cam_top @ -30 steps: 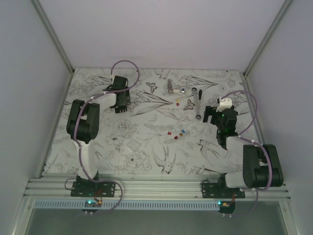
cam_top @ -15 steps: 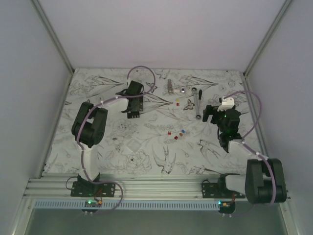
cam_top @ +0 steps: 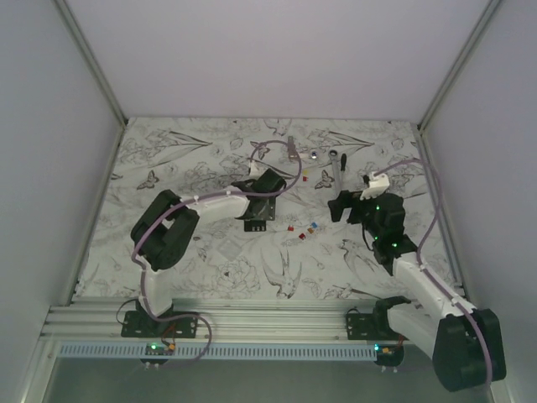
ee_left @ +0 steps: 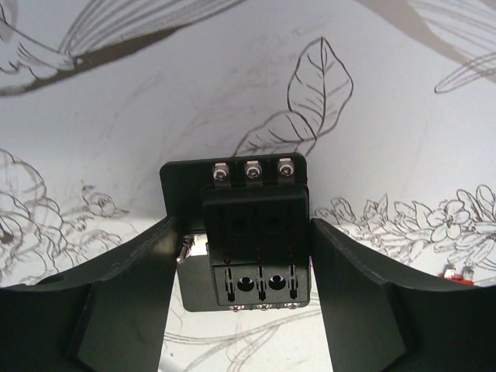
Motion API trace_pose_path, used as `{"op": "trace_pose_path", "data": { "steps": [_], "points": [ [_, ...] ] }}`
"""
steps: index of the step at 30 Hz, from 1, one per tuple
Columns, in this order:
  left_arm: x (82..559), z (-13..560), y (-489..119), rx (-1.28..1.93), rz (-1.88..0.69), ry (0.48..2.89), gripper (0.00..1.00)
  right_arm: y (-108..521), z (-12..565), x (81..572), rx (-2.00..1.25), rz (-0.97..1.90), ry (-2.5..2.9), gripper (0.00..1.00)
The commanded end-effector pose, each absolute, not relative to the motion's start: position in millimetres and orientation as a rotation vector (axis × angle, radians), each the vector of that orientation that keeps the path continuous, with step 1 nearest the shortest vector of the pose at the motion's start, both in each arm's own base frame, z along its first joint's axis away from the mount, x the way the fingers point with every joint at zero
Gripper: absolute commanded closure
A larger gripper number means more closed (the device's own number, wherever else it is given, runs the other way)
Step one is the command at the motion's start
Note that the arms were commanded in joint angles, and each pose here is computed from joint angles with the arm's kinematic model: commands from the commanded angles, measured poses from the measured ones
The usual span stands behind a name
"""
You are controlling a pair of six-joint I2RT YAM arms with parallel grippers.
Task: Snap on the fuse box
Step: Move the fuse box base at the center of the board, then pick up the fuse from the center of the board.
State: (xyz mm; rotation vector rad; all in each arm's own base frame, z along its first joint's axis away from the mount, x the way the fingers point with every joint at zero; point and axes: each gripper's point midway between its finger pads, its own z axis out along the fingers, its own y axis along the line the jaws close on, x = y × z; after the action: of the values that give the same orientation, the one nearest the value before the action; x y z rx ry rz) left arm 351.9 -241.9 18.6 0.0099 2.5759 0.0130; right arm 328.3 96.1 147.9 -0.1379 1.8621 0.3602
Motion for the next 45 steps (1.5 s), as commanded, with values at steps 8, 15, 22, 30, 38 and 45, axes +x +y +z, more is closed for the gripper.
{"op": "trace_pose_path", "data": {
  "steps": [8, 15, 22, 30, 38, 45],
  "points": [
    [322, 44, -240, -0.179, -0.015, 2.562, 0.09, 161, 127, 299, -0.264, 0.416, 2.015, 0.02],
    [312, 78, -222, -0.194, -0.062, 2.488, 0.00, 192, 116, 297, -0.276, 0.350, 2.073, 0.16],
    [289, 80, -181, -0.278, -0.199, 2.444, 0.00, 222, 89, 301, -0.234, 0.257, 2.156, 0.28],
    [246, 64, -143, -0.317, -0.313, 2.425, 0.00, 242, 63, 307, -0.184, 0.193, 2.204, 0.39],
    [226, 64, -124, -0.380, -0.383, 2.346, 0.00, 247, 43, 312, -0.151, 0.091, 2.236, 0.51],
    [220, 66, -121, -0.388, -0.418, 2.324, 0.00, 256, 30, 306, -0.166, 0.121, 2.267, 0.53]
  ]
}}
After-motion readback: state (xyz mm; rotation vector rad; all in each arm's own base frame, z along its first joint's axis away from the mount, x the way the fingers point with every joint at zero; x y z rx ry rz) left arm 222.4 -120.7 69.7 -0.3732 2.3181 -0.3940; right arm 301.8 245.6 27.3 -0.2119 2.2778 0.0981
